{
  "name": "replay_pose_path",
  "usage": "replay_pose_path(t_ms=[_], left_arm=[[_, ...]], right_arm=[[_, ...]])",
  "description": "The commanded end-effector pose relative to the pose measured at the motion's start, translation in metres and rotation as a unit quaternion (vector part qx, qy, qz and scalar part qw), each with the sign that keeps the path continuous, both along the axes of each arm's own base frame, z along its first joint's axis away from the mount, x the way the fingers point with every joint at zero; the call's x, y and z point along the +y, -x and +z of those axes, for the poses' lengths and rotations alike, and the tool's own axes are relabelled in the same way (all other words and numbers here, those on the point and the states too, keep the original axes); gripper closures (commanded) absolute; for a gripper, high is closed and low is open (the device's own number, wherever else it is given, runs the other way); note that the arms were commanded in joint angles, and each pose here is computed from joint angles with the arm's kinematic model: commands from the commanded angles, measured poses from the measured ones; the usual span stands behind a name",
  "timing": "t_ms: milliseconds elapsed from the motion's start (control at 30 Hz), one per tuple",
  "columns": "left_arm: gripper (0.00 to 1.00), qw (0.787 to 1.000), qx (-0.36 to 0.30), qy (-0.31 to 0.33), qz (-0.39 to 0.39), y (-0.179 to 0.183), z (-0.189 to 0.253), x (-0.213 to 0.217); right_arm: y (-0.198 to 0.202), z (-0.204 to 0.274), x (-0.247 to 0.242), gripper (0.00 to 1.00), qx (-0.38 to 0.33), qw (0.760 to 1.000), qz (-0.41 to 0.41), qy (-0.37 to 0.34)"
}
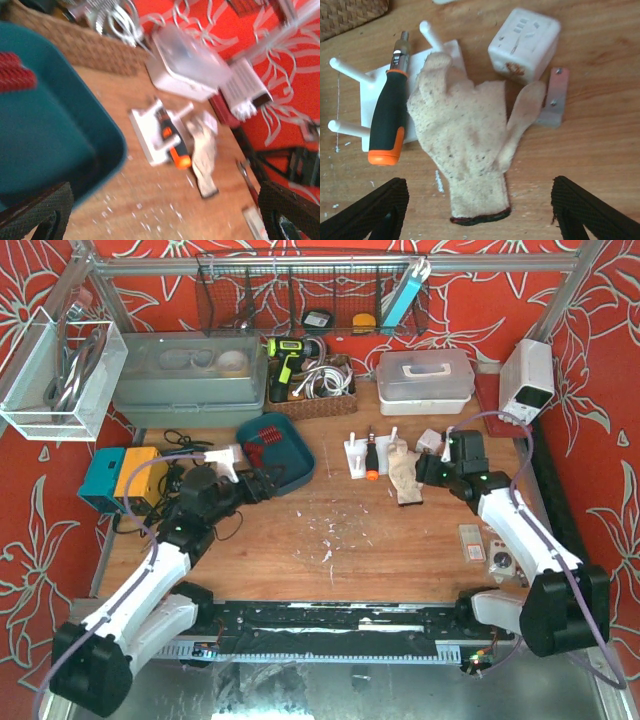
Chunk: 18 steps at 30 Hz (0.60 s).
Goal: Install the large spring
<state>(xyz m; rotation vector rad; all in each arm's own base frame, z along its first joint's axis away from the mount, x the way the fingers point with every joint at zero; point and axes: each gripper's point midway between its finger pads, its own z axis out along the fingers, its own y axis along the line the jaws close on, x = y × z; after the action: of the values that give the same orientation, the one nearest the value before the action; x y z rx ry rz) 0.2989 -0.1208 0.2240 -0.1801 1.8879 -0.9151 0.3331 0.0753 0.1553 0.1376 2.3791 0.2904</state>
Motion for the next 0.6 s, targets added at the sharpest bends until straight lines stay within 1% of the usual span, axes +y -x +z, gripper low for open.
replay_pose_path(t_ms=[0, 67, 233, 300, 433, 567], left_arm=[[0.00, 0.998, -0.009, -0.035, -0.058, 0.009, -0.002, -0.041], [0.00, 0.995, -0.008, -0.050, -0.084, 0.013, -0.007, -0.062], [0.00, 0.985, -0.017, -0.083, -0.149, 0.034, -0.023, -0.111], [0.00, 0.979, -0.003, -0.106, -0.172, 0.040, -0.043, -0.125], [0.00, 0.973, 0.003, -0.132, -0.191, 0.047, -0.065, -0.133], [0.00, 0.970, -0.014, -0.148, -0.192, 0.049, -0.075, -0.131]], right_arm=[[0.001, -0.018, 0.020, 0.26, 0.020, 0.999, 0.038, 0.009], [-0.001, -0.027, 0.025, 0.33, 0.026, 0.998, 0.046, 0.024], [-0.010, -0.042, 0.019, 0.45, 0.037, 0.996, 0.027, 0.072], [-0.015, -0.048, 0.014, 0.50, 0.035, 0.996, 0.010, 0.082], [-0.024, -0.062, 0.012, 0.57, 0.041, 0.997, -0.024, 0.067], [-0.034, -0.073, 0.016, 0.60, 0.043, 0.997, -0.039, 0.044]])
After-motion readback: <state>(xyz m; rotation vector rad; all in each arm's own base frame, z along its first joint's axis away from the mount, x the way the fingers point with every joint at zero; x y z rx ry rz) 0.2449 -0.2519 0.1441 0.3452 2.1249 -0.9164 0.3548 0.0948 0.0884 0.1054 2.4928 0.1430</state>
